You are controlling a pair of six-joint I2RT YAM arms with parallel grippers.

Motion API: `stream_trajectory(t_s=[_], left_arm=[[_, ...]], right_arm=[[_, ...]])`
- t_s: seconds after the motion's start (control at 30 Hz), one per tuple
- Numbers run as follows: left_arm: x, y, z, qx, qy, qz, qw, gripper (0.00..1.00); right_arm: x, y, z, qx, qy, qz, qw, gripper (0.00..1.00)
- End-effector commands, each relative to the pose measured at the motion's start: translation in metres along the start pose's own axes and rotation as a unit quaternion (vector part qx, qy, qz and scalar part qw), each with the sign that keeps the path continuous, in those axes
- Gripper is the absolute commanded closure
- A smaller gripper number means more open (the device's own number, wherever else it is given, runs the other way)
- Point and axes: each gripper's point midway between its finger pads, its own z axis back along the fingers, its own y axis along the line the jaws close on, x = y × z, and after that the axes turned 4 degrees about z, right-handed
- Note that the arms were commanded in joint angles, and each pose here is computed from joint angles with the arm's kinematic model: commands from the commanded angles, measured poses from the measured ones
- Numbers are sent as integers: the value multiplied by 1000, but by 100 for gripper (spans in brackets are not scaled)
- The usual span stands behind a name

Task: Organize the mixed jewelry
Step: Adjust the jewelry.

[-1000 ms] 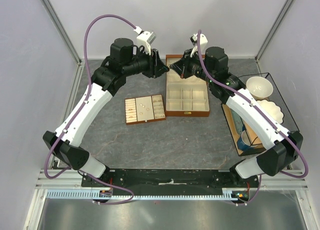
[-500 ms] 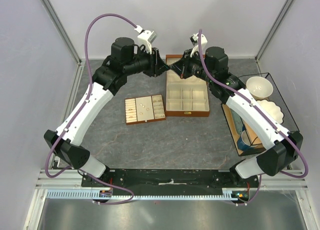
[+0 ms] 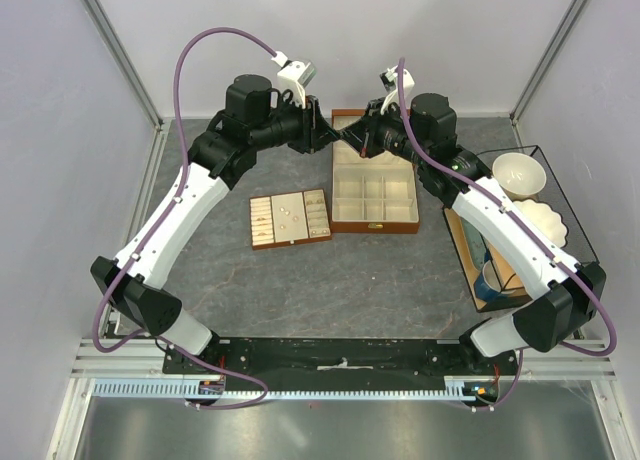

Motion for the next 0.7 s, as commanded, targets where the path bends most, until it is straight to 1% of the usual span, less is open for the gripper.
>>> stream_trajectory(t_s=[0.0, 0.3, 0.33, 0.4, 0.43, 0.57, 0.67], left_arm=[[24, -8, 3, -9, -35, -29, 999, 67], [20, -7, 0, -10, -30, -26, 999, 77], [20, -8, 0, -10, -29, -26, 999, 80], [20, -7, -2, -11, -28, -26, 999, 83], [19, -7, -2, -11, -28, -27, 999, 87], [20, -5, -2, -7, -29, -30, 999, 97], [20, -2, -3, 2, -30, -29, 999, 98]], right_arm=[[20, 12, 4, 18, -31, 4, 999, 100], [23, 14, 6, 20, -36, 5, 999, 100], [21, 14, 6, 21, -34, 4, 999, 100], [21, 14, 7, 21, -34, 4, 999, 100], [21, 14, 6, 22, -34, 3, 999, 100], [21, 17, 7, 27, -34, 1, 999, 100], [20, 18, 8, 30, -34, -2, 999, 99]])
